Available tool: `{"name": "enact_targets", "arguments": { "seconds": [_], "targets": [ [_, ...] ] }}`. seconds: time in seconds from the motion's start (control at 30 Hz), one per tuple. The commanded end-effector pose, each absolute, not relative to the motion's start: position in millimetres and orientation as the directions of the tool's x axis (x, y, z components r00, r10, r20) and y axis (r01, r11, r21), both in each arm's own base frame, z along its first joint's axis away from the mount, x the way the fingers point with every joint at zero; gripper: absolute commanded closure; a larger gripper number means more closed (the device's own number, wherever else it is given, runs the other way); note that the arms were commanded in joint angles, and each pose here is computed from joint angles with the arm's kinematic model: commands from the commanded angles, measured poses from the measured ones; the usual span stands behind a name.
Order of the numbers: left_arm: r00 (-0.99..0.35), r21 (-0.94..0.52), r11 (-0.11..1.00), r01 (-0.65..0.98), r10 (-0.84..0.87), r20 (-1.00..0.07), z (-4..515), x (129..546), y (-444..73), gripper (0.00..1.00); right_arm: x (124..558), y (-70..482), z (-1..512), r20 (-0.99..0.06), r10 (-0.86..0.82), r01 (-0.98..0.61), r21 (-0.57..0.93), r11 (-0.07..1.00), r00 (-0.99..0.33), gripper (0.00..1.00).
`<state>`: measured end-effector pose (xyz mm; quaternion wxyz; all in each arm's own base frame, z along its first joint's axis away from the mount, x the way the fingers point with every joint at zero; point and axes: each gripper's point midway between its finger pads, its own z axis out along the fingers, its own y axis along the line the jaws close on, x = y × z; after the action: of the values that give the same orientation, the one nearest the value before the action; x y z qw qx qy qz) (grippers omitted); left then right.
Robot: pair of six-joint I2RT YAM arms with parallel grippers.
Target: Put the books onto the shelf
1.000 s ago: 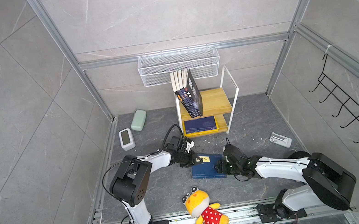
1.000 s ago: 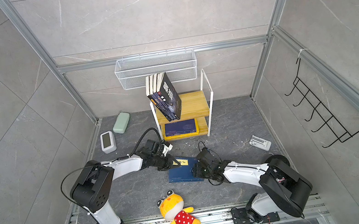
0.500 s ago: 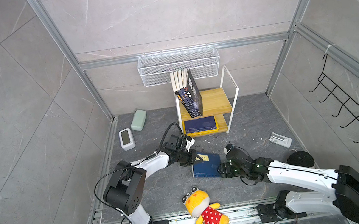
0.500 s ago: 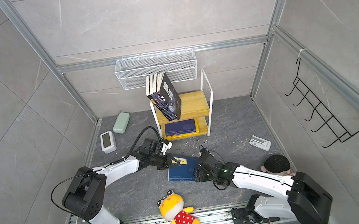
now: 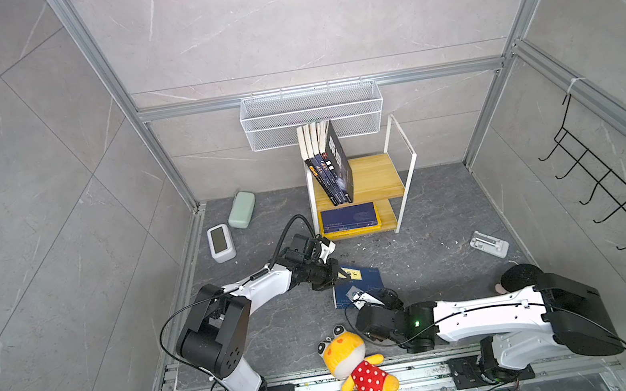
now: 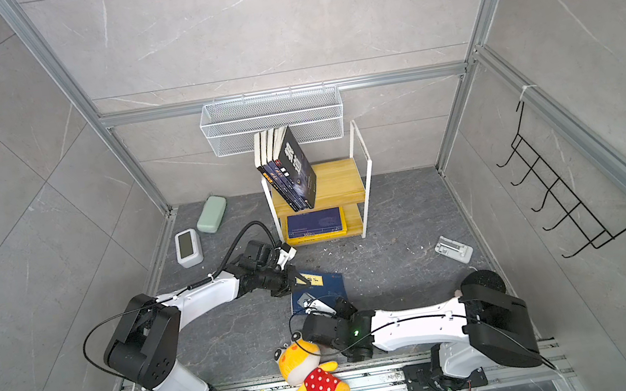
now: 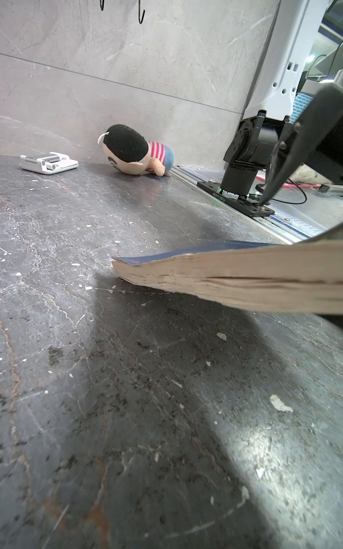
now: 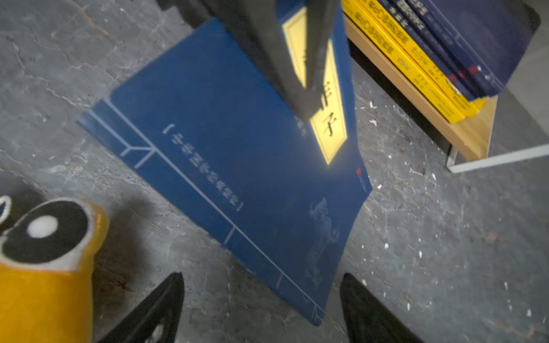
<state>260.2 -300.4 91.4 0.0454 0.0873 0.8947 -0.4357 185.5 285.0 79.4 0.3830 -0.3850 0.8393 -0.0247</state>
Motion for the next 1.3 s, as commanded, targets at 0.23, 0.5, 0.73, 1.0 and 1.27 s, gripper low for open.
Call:
{"name": "enact_targets", "arguments": {
  "seconds": [0.23,0.5,0.73,1.0,1.27],
  "targets": [
    [-0.979,-0.817,0.540,0.202,0.109,-0.170,117.3,257.4,-304.5,1.00,208.9,301.8,79.6,-0.619,-0.716,-0.574,-0.473,0.669,-0.324,0.37],
    [-0.982,-0.806,0.562,0.188,0.096,-0.162,114.0,259.2,-301.7,0.99,214.0,302.2,79.1,-0.645,-0.695,-0.559,-0.465,0.686,-0.318,0.95],
    [-0.955,-0.758,0.598,0.262,0.048,-0.292,139.5,281.2,-282.3,0.43,212.4,286.6,95.1,-0.663,-0.676,-0.537,-0.460,0.707,-0.321,1.00],
    [-0.892,-0.690,0.680,0.248,-0.118,-0.436,163.4,321.6,-214.2,0.32,212.8,274.9,133.4,-0.756,-0.575,-0.500,-0.384,0.777,-0.313,1.00],
    [-0.771,-0.579,0.777,0.247,-0.204,-0.603,192.0,340.3,-138.5,0.25,218.6,265.9,203.7,-0.879,-0.401,-0.468,-0.248,0.848,-0.260,1.00]
  ]
}}
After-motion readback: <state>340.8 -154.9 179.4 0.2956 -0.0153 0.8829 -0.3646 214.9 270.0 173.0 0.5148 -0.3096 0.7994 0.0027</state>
